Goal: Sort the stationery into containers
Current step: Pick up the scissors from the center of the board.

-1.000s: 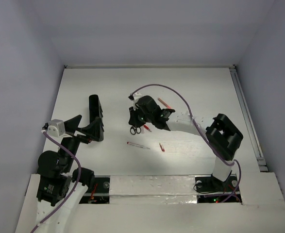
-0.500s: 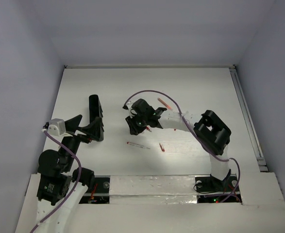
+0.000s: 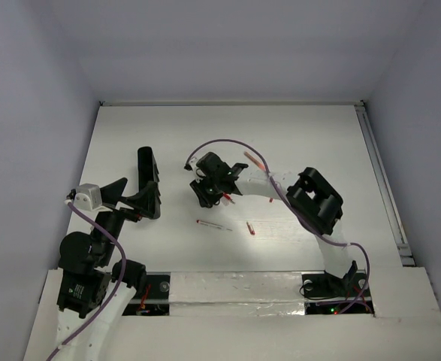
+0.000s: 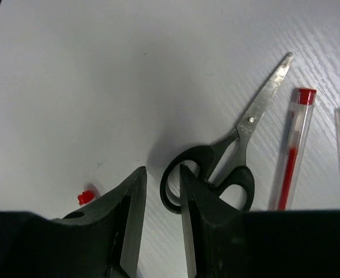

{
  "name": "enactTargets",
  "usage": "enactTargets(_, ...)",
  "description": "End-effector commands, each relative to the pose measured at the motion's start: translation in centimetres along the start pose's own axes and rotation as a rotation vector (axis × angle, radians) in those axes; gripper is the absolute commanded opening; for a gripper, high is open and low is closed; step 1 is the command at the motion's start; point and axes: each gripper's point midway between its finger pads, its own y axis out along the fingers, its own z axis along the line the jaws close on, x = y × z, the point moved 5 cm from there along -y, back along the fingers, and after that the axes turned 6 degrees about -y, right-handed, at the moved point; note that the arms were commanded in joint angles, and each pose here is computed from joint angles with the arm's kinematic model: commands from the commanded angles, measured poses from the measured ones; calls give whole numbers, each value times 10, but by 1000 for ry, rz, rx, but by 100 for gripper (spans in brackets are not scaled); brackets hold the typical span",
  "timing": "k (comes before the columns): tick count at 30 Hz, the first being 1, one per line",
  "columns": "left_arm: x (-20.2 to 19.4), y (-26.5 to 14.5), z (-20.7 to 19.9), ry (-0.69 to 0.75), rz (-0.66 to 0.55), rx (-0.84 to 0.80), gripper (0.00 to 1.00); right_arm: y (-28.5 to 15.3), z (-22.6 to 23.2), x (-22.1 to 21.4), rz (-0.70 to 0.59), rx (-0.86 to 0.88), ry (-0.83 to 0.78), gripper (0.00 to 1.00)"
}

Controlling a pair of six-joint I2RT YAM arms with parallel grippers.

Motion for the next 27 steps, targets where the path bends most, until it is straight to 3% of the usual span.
enactTargets(1,1,5,-3,-3,-12,-21,99,1,-2,6,19,-49,-33,35)
enactTargets(9,1,5,-3,-3,-12,-21,99,9,0,6,51,-75,-52,26)
enactTargets(18,3,3,-3,-3,-18,-23,99,15,4,5,88,-184,-90,0)
enactTargets(21,2,4,-3,-2,-18,-21,99,10,5,11,47,-185,-77,0)
enactTargets(27,2,3,-2,-2,-18,-16,99,-30,26,62,-178,-98,-65,0)
